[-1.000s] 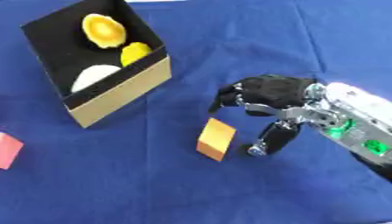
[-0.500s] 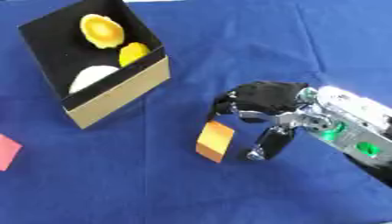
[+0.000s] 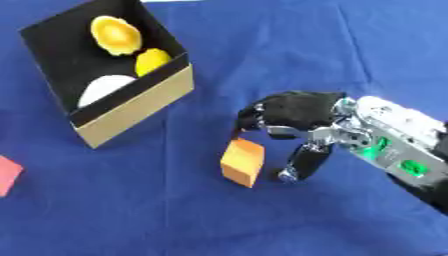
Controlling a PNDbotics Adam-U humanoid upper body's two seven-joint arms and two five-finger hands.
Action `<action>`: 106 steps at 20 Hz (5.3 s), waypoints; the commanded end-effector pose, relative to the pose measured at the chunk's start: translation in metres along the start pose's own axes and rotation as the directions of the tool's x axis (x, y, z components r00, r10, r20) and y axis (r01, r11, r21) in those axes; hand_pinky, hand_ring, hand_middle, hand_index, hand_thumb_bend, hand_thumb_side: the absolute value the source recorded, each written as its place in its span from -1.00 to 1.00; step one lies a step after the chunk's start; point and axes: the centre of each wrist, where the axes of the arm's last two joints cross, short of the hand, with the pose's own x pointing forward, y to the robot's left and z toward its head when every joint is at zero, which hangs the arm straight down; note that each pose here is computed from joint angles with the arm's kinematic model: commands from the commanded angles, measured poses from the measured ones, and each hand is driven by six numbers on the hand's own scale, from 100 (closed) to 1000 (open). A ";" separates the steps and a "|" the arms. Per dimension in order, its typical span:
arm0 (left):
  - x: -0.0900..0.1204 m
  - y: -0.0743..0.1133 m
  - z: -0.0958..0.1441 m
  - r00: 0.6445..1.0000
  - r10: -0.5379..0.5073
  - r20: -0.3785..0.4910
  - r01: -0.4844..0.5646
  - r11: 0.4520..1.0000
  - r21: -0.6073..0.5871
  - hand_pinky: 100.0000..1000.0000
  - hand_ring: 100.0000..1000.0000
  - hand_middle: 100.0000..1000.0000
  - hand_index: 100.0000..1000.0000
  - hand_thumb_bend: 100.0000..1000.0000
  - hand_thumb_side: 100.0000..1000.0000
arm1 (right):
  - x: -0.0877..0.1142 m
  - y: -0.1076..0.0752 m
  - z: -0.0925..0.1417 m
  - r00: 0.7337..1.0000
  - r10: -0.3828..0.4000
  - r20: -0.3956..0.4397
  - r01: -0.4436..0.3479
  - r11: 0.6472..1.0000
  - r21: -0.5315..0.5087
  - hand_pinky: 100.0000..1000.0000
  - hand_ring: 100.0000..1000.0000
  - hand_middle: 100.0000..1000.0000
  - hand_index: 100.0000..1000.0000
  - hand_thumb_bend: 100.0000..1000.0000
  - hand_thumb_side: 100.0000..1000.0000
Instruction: Pick up objects on the table and place them in the box.
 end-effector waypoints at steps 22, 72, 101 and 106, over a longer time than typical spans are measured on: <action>0.007 0.002 -0.005 1.000 -0.001 0.028 0.001 1.000 -0.001 0.55 0.53 0.47 0.79 -0.75 0.60 | 0.006 -0.007 -0.004 0.997 -0.081 0.011 0.081 0.988 -0.131 0.53 0.37 0.08 0.20 -0.29 -1.00; 0.016 0.006 -0.017 0.996 -0.050 0.078 0.054 0.998 -0.043 0.52 0.53 0.46 0.77 -0.73 0.58 | -0.039 -0.203 -0.067 0.986 -0.142 -0.089 0.092 0.904 -0.417 0.59 0.45 0.24 0.38 -0.26 -1.00; 0.013 0.006 -0.013 0.997 -0.042 0.060 0.043 0.999 -0.026 0.52 0.53 0.46 0.76 -0.72 0.57 | -0.053 -0.176 -0.087 0.995 -0.024 -0.101 -0.014 0.932 -0.363 0.66 0.61 0.50 0.68 -0.10 -0.91; 0.011 0.009 -0.008 0.998 -0.055 0.042 0.056 0.998 -0.013 0.52 0.53 0.46 0.76 -0.72 0.57 | -0.054 -0.179 -0.049 0.997 0.019 -0.079 -0.052 0.894 -0.444 0.63 0.56 0.45 0.63 -0.30 -0.89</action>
